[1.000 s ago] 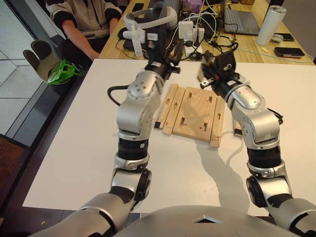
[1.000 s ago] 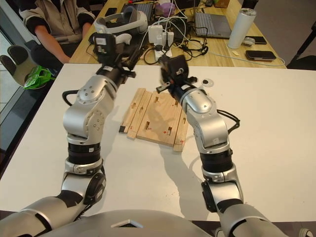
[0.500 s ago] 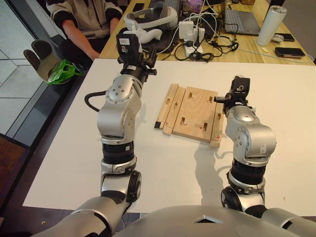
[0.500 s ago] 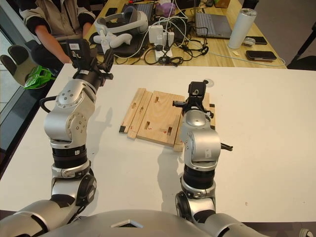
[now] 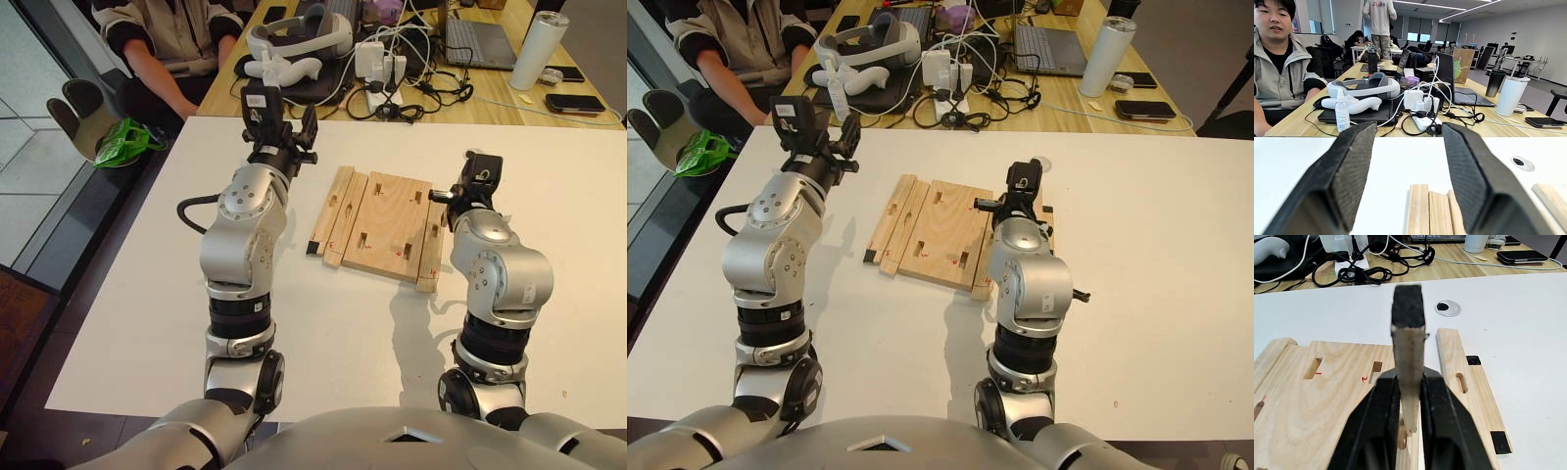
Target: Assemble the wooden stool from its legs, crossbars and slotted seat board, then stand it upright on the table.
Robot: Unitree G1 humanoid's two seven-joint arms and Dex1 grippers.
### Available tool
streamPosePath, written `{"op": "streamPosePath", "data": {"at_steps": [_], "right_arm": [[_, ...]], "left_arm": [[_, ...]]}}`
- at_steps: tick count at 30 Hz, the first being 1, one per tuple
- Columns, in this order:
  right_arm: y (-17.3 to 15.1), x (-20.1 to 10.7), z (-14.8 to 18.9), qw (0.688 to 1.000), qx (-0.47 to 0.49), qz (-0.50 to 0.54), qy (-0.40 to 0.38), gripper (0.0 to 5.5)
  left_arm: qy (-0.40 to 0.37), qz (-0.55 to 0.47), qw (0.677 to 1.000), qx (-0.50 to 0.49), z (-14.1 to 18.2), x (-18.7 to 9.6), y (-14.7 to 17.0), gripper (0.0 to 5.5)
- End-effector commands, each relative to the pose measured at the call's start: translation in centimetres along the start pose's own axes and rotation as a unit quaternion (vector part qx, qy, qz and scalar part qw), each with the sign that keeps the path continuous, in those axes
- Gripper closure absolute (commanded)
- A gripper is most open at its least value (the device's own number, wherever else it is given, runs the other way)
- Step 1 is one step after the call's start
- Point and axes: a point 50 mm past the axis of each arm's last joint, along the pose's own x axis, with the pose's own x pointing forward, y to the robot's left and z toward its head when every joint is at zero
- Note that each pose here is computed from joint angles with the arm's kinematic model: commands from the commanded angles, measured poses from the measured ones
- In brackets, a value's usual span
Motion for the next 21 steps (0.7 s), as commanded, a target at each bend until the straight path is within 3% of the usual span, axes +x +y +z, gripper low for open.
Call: {"op": "streamPosePath", "data": {"at_steps": [1,10,13,17,21], "right_arm": [[2.5,-0.6,-3.5,0.992,0.084,0.038,0.085,5.10],[2.4,-0.6,-4.2,0.979,0.153,0.031,0.134,5.10],[2.2,-0.6,-3.5,0.982,0.148,0.042,0.111,5.10],[1.6,-1.0,0.2,0.990,0.110,0.083,0.007,5.10],[0.0,-1.6,1.6,0.984,0.130,0.125,-0.012,5.10]], "left_arm": [[0.013,-0.008,1.000,-0.001,-0.4,-0.3,-0.5,3.03],[0.009,-0.011,1.000,-0.003,-0.1,0.1,-0.9,3.03],[0.007,-0.015,1.000,-0.006,-0.1,0.2,-1.2,3.03],[0.003,-0.014,1.000,-0.008,0.0,0.2,-1.4,3.03],[0.001,-0.009,1.000,-0.012,0.0,0.4,-1.5,3.03]]}}
